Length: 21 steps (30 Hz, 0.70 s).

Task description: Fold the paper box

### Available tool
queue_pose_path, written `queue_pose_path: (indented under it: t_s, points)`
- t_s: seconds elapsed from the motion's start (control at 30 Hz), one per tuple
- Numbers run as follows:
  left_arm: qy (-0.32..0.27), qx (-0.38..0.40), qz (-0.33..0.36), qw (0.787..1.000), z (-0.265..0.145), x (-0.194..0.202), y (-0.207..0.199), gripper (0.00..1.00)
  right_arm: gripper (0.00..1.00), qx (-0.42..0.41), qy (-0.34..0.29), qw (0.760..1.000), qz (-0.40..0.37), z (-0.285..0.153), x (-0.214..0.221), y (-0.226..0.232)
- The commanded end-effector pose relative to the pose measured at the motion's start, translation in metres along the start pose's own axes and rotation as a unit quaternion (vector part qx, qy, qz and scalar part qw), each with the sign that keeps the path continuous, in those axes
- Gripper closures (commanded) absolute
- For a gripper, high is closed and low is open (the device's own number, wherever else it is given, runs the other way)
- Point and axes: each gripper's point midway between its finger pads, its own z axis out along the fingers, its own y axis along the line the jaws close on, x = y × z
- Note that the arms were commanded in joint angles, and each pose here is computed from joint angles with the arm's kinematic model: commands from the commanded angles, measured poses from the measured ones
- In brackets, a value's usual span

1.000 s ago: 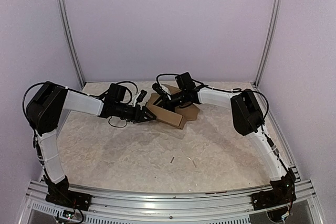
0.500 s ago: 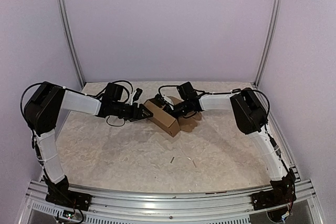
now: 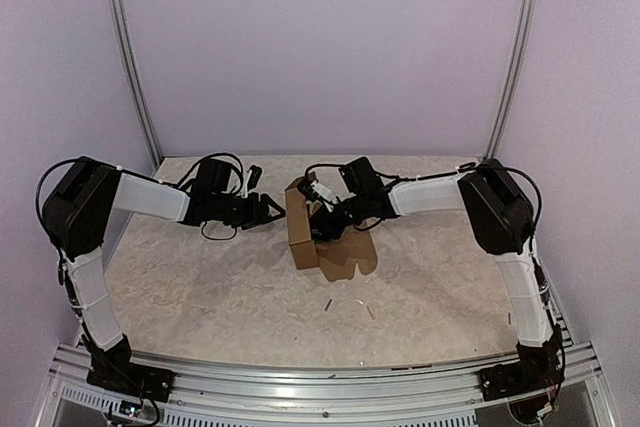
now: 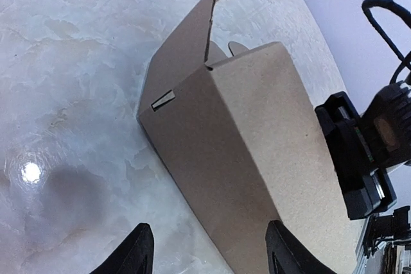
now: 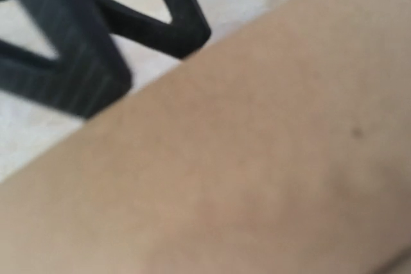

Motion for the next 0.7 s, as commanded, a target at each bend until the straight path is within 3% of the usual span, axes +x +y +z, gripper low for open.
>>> queue_pose_path:
  t_s: [0.0, 0.23, 0.47, 0.67]
  points:
    - [-0.010, -0.016, -0.004, 1.000, -0.006, -0.008, 0.002, 0.41, 0.57, 0.038, -0.021, 0.999, 0.025, -0.052, -0.028, -0.013]
    - [-0.019, -0.031, 0.007, 0.999, -0.010, -0.018, -0.005, 0.41, 0.55, 0.128, 0.025, 0.991, -0.038, -0.108, -0.012, -0.067]
    - [-0.024, -0.055, 0.028, 0.998, -0.010, -0.017, -0.019, 0.41, 0.80, 0.147, 0.129, 0.976, -0.093, -0.086, 0.041, -0.083]
    - [-0.021, -0.094, 0.044, 0.994, -0.013, -0.018, -0.027, 0.41, 0.83, 0.171, 0.209, 0.954, -0.131, -0.074, 0.077, -0.080]
